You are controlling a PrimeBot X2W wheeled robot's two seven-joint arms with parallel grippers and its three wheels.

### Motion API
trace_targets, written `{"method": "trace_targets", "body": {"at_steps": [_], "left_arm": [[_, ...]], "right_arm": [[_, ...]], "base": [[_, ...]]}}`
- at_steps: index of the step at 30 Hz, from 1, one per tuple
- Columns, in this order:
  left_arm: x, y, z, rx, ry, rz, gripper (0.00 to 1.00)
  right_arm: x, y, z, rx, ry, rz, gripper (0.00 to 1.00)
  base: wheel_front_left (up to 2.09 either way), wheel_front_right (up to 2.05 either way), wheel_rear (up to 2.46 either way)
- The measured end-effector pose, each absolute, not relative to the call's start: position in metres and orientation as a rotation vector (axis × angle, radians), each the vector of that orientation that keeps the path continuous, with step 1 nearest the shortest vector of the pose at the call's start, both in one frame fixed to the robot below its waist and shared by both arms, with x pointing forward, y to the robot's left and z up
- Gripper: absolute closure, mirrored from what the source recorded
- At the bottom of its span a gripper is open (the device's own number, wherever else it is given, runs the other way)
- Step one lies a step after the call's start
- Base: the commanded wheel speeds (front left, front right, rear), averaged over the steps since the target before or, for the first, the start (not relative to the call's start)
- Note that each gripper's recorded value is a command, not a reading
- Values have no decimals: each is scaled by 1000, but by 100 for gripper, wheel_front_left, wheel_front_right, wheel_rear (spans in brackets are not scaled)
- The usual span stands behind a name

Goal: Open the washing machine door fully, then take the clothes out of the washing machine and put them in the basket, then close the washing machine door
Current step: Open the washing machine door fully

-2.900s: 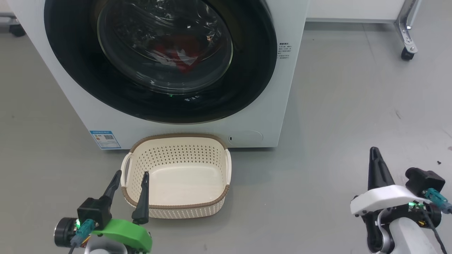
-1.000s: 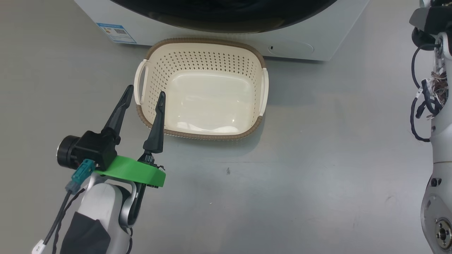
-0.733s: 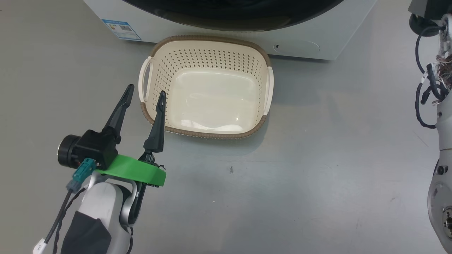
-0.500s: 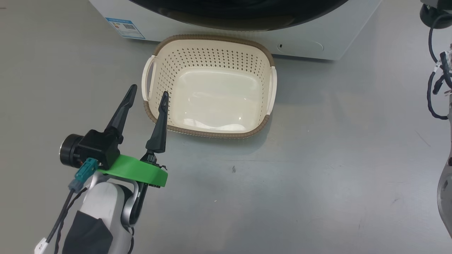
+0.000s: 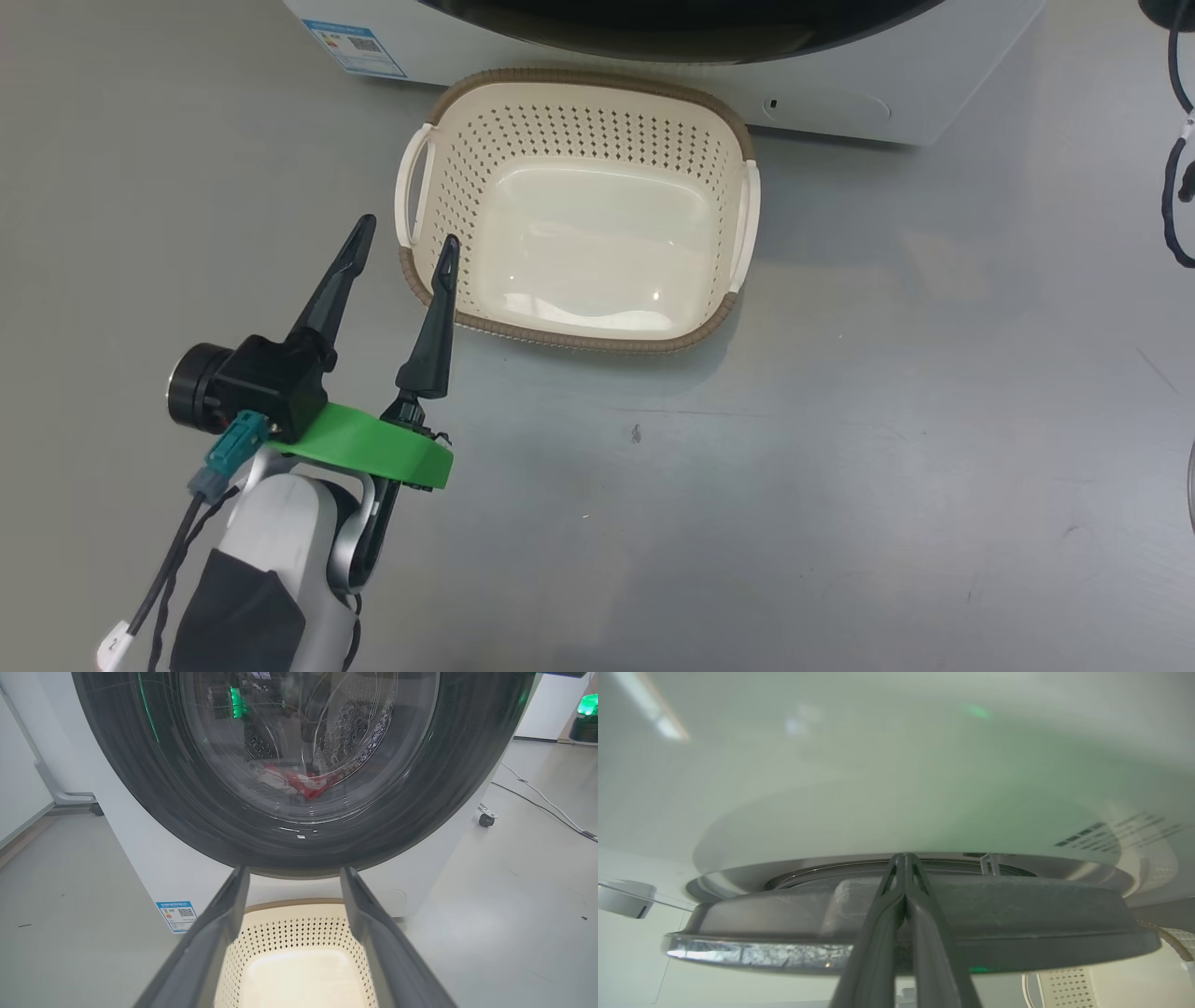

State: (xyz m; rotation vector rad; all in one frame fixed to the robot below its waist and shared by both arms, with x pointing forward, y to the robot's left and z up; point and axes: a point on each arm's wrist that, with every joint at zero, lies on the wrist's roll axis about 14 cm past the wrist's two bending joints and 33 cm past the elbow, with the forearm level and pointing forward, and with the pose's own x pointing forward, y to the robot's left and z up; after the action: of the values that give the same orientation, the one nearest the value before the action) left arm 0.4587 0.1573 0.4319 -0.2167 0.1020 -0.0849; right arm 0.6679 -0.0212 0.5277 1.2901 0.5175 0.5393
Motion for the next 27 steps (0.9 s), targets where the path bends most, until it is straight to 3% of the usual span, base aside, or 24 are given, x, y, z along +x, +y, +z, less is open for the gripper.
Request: {"method": "trace_targets", "body": {"at_steps": [27], "left_arm": [[465,159,434,-208,91,-82,0]], "right_arm": [[657,-10,521,1285,662,648,100]], "base": [[0,0,0]]}}
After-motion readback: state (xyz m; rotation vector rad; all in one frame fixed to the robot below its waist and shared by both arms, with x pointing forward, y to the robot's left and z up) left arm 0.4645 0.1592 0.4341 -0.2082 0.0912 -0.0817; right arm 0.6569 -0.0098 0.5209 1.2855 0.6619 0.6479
